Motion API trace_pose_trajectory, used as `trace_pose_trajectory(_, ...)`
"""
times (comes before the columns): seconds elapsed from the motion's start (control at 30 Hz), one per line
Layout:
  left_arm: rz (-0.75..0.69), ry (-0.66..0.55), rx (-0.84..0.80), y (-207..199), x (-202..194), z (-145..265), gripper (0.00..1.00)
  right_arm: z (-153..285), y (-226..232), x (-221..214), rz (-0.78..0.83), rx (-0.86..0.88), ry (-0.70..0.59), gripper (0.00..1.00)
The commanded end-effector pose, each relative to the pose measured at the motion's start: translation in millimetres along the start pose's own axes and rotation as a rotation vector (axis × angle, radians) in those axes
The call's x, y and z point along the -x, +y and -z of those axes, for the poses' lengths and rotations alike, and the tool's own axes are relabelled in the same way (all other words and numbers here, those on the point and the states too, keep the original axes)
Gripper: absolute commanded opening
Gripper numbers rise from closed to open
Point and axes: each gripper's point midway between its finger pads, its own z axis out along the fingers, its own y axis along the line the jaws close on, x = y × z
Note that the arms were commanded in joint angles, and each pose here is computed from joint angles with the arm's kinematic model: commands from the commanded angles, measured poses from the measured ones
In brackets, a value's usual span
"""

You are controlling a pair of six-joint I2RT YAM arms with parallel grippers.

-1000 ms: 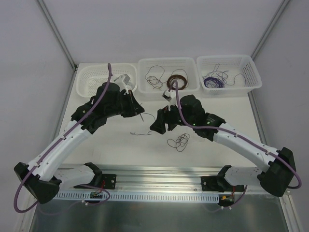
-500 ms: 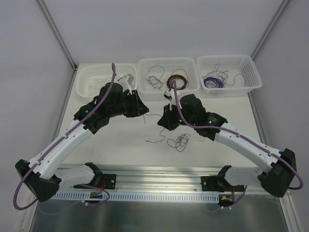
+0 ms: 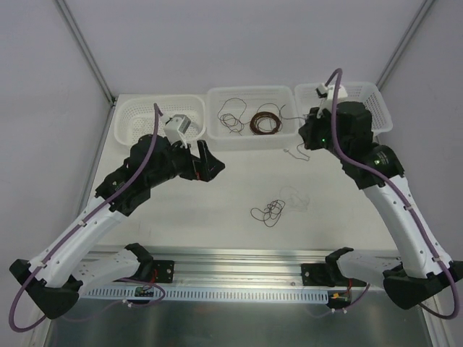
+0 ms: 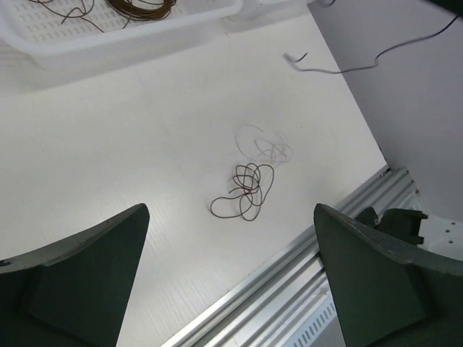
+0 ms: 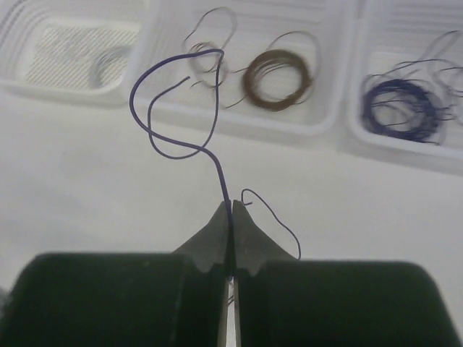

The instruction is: Untangle the cables

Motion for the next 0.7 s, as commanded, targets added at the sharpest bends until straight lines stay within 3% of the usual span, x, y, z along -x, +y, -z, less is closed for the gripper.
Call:
trace_pose_trajectory(0.0,-0.121,-0.025,0.06,22,-6,-5,0.99,22,-58,31,0.018,-0.216,-0.059,0.01)
trace_pose_trajectory(0.13,-0.202,-0.004,0.17,55,-22,-10,0.99,18,-127,65,-0.009,-0.408,-0.156,0.01)
trace_pose_trajectory(0.33,-0.346,0.071,0.343,108,-52,-16,0.99,8,-200,115,0.014,-0.537,-0.29,0.01)
trace_pose_trajectory(0.43,-0.373,0.106,0.456,137,-67,-19,0.99,-11,-233,131,0.035,-0.564,-0.293,0.01)
trace_pose_trajectory(0.67,-0.396,0.183,0.484,151,-85,-35,0.99,-73,-319,122,0.037,-0.633,-0.211,0.01)
